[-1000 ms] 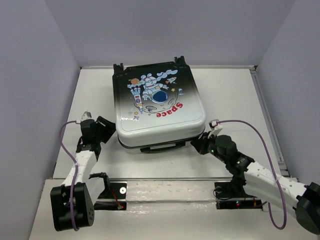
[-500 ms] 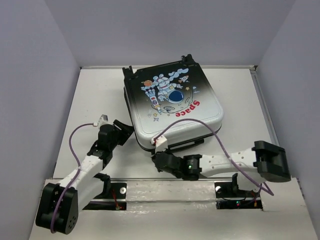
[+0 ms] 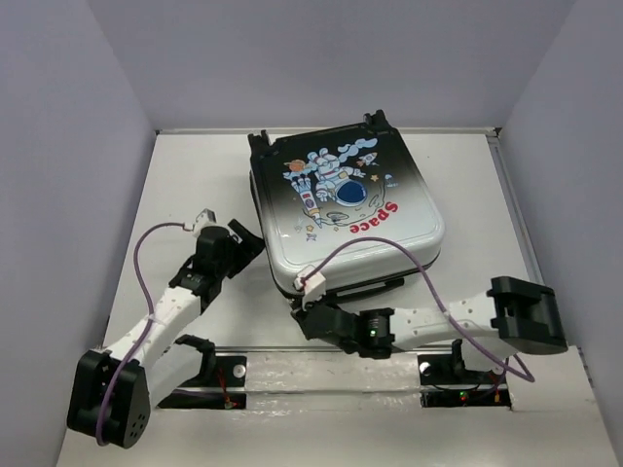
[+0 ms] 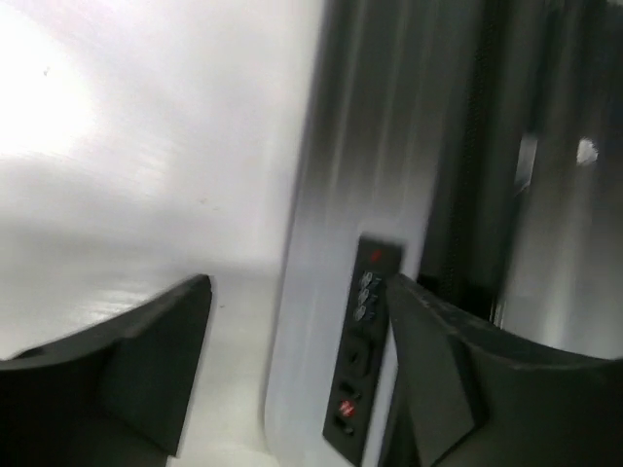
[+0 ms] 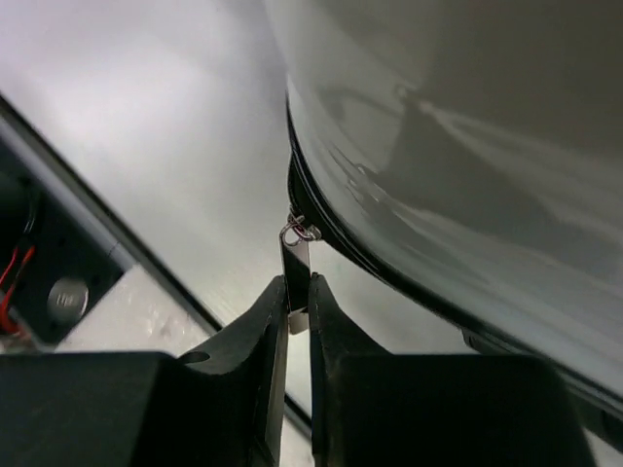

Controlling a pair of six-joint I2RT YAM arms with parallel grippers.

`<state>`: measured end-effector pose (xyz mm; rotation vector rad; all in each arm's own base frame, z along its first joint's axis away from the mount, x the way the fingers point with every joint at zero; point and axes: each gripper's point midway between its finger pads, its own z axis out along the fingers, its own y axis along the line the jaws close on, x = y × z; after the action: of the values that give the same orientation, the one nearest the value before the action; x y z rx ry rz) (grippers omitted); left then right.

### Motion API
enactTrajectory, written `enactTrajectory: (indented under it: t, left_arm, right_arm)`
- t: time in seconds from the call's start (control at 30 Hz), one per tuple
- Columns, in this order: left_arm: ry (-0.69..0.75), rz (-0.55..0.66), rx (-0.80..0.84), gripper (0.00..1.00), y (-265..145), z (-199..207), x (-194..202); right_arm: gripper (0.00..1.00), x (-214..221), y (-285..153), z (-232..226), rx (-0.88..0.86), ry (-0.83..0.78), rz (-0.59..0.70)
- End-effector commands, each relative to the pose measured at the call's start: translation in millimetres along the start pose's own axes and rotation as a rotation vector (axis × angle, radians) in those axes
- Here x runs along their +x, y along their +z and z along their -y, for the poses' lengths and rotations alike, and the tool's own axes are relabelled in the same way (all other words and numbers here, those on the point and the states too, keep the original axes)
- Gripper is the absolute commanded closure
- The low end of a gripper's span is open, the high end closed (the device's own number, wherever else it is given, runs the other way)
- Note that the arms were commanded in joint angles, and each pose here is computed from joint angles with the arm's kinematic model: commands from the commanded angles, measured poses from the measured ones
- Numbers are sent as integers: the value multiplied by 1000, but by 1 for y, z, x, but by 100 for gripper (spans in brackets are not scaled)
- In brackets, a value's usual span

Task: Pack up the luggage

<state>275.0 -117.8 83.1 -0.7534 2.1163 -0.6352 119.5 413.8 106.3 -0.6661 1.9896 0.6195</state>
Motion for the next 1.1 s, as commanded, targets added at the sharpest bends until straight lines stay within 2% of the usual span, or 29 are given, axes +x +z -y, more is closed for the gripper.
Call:
enactTrajectory:
  t: [0.0,0.1,0.13,0.17,0.23,0.27,0.3,0.33,0.37,0.4,0.43,0.47,0.53,0.57,0.6,0.73,0.87,1.07]
  left_arm:
    - [72,120,157,10,-21,66,-80]
    - [72,144,150,7,-24,67,-111]
    - [62,187,159,5,-29,75,-134]
    - [59,179,161,5,-25,78,-140]
    - [45,219,206,4,-30,99,-164]
    - [36,202,208,4,-22,102,-167]
    - [38,225,258,4,-24,121,-180]
    - [22,176,270,3,-8,125,-177]
    - [20,156,284,2,-1,131,-179]
    - [27,150,320,2,1,149,-190]
    - [30,117,333,2,10,154,-190]
    - [21,28,333,1,35,151,-178]
    - [21,-10,378,1,48,168,-184]
    - [1,-73,375,1,67,163,-175]
    - [10,-61,414,1,71,176,-185]
    - [-18,-94,538,1,86,199,-190]
    - [-34,-112,529,1,111,204,-194]
    - [-75,-156,530,7,150,210,-188]
  right_arm:
    - [84,19,-58,-36,-253,99,-53]
    - [39,36,-78,-16,-230,124,-124]
    - [22,51,-82,-7,-218,119,-167]
    - [18,63,-88,5,-178,135,-217]
    - [19,72,-96,20,-137,163,-237]
    - [20,78,-99,28,-99,193,-254]
    - [27,73,-100,37,-71,224,-227]
    - [33,81,-100,50,-25,257,-240]
    - [43,81,-101,56,-6,282,-235]
    - [64,77,-103,61,2,310,-217]
    - [75,82,-105,65,12,326,-221]
    - [84,82,-105,70,20,340,-217]
    - [84,82,-107,74,34,362,-209]
    - [84,84,-110,82,55,372,-210]
    - [83,84,-111,84,62,376,-207]
    - [70,94,-111,99,124,403,-227]
    - [64,105,-110,112,192,441,-247]
    - [46,105,-107,149,319,505,-232]
